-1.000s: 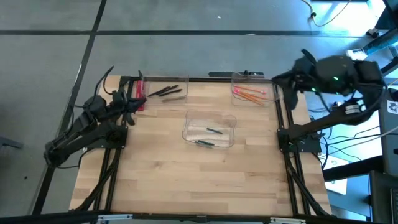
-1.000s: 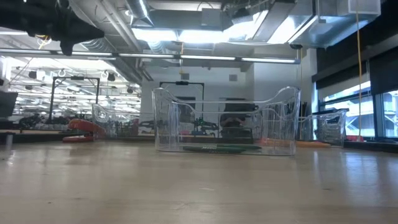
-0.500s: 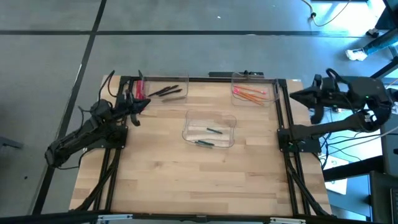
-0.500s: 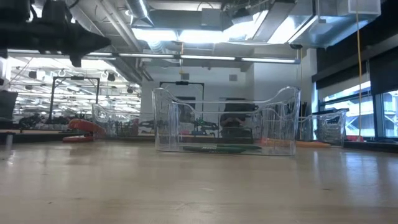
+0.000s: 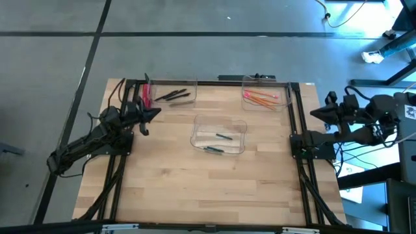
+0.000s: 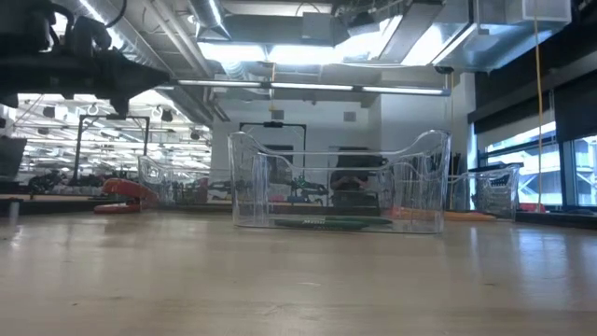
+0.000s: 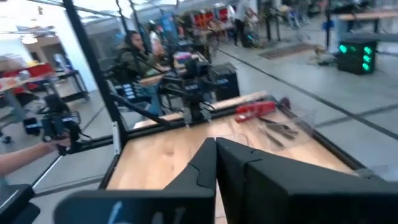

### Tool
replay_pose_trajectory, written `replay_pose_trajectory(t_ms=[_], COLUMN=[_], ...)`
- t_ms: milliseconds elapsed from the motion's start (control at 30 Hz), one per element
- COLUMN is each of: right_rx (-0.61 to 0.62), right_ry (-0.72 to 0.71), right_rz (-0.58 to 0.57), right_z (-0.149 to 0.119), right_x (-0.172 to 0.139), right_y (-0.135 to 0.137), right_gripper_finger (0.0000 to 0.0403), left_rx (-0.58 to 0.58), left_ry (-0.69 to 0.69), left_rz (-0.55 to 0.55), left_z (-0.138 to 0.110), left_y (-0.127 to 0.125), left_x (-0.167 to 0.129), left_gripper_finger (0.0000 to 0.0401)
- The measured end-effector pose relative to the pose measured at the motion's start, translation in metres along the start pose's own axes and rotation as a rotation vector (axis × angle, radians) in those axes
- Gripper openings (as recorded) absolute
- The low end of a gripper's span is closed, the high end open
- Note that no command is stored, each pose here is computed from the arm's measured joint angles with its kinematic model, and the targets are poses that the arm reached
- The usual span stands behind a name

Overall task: Sort crayons/erasers/pens/pencils in bins
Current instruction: Return to Home Position

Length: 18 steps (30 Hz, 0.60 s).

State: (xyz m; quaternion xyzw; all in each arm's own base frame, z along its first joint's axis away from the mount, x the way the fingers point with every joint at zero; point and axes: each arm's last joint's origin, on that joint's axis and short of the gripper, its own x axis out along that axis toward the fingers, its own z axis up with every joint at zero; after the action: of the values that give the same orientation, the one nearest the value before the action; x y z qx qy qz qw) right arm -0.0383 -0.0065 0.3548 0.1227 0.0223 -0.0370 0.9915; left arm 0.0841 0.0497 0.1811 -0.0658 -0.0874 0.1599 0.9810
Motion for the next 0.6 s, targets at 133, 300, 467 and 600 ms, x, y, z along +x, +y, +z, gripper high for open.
replay_pose_trajectory(t_ms=[133, 300, 467, 600], right_rx=[-0.059, -0.11, -0.129, -0.182], right_ry=[-0.029, 0.033, 0.009, -0.014], right_rz=[0.06, 0.055, 0.116, 0.164], right_z=[-0.022, -0.033, -0.039, -0.052], right_x=[0.001, 0.015, 0.026, 0.049], right_y=[-0.004, -0.005, -0.003, -0.002], right_gripper_finger=[0.0003, 0.0004, 0.0004, 0.0004], left_rx=[-0.003, -0.004, -0.005, -0.005], left_ry=[0.008, 0.004, 0.011, 0.004], left_rz=[-0.021, -0.022, 0.036, 0.08], left_z=[0.0, 0.0, -0.002, -0.001], left_y=[-0.001, -0.001, 0.001, 0.003], left_x=[0.0, 0.0, 0.0, 0.0], left_gripper_finger=[0.0, 0.0, 0.0, 0.0])
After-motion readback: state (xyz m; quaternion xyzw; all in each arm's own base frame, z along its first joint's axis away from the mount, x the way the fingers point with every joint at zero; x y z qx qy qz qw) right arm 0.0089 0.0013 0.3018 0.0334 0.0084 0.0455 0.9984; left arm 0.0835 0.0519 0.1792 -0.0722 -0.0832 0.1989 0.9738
